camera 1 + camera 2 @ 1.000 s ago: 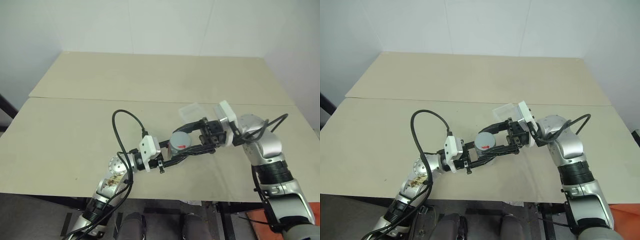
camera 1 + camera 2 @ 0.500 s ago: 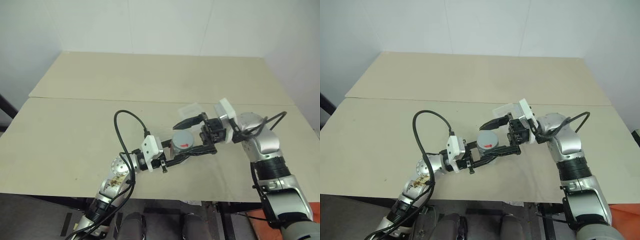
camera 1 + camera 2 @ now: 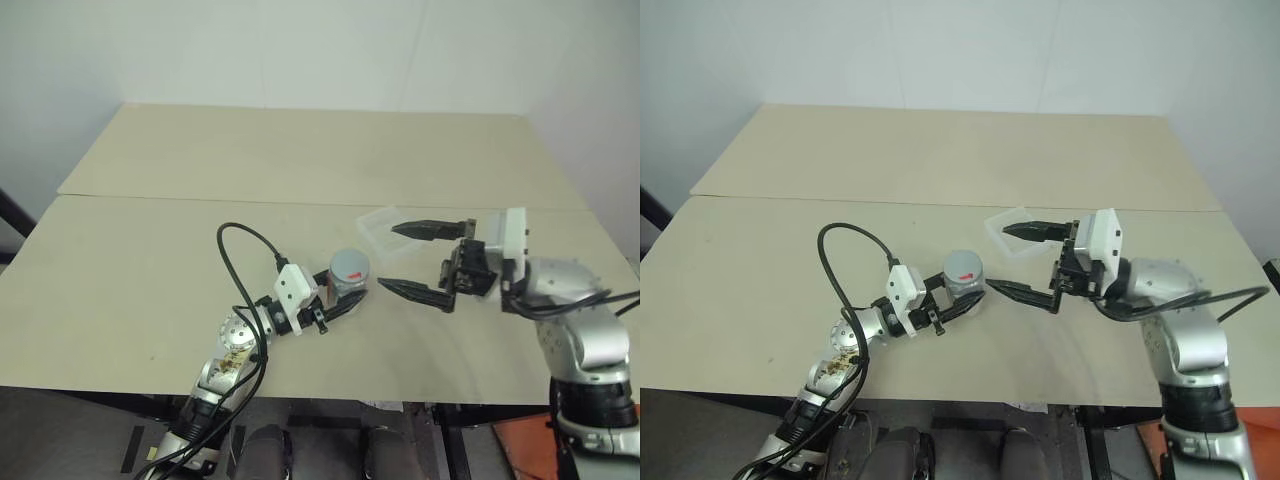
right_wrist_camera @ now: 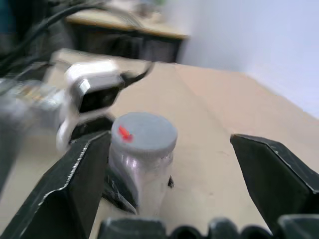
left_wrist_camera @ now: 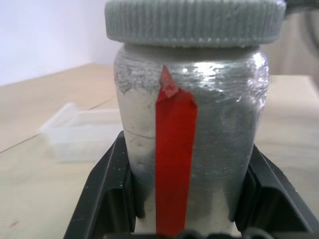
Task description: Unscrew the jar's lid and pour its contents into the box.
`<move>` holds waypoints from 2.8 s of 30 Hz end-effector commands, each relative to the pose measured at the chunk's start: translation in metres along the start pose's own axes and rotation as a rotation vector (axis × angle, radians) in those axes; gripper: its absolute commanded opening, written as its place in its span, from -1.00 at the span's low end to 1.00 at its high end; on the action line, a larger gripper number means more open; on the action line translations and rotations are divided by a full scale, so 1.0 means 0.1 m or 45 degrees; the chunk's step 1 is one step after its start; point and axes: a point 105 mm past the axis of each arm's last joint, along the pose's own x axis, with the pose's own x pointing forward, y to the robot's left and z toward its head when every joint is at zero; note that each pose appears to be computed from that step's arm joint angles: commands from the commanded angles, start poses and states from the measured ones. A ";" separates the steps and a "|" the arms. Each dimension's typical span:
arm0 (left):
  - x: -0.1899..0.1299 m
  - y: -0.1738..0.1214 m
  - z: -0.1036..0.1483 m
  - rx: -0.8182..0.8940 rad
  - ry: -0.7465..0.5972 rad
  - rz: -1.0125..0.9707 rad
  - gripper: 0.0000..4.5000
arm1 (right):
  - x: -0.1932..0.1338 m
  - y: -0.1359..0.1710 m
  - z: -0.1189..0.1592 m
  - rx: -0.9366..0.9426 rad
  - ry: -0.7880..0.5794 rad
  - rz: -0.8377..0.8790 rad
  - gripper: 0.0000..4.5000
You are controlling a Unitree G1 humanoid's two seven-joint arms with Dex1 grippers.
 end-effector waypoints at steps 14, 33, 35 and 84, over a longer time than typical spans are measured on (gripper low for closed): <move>0.19 0.19 0.16 0.104 -0.112 0.190 -0.11 | 0.54 0.09 -0.01 0.022 -0.041 -0.522 0.99; 0.17 0.16 0.14 0.096 -0.108 0.197 -0.11 | 0.55 0.10 -0.11 0.030 0.008 -0.489 0.99; 0.17 0.16 0.13 0.095 -0.106 0.194 -0.11 | 0.55 0.09 -0.10 0.036 0.003 -0.493 0.82; 0.07 -0.16 0.33 0.048 -0.161 -0.265 -0.11 | 0.26 -0.07 -0.02 0.104 -0.128 0.842 0.22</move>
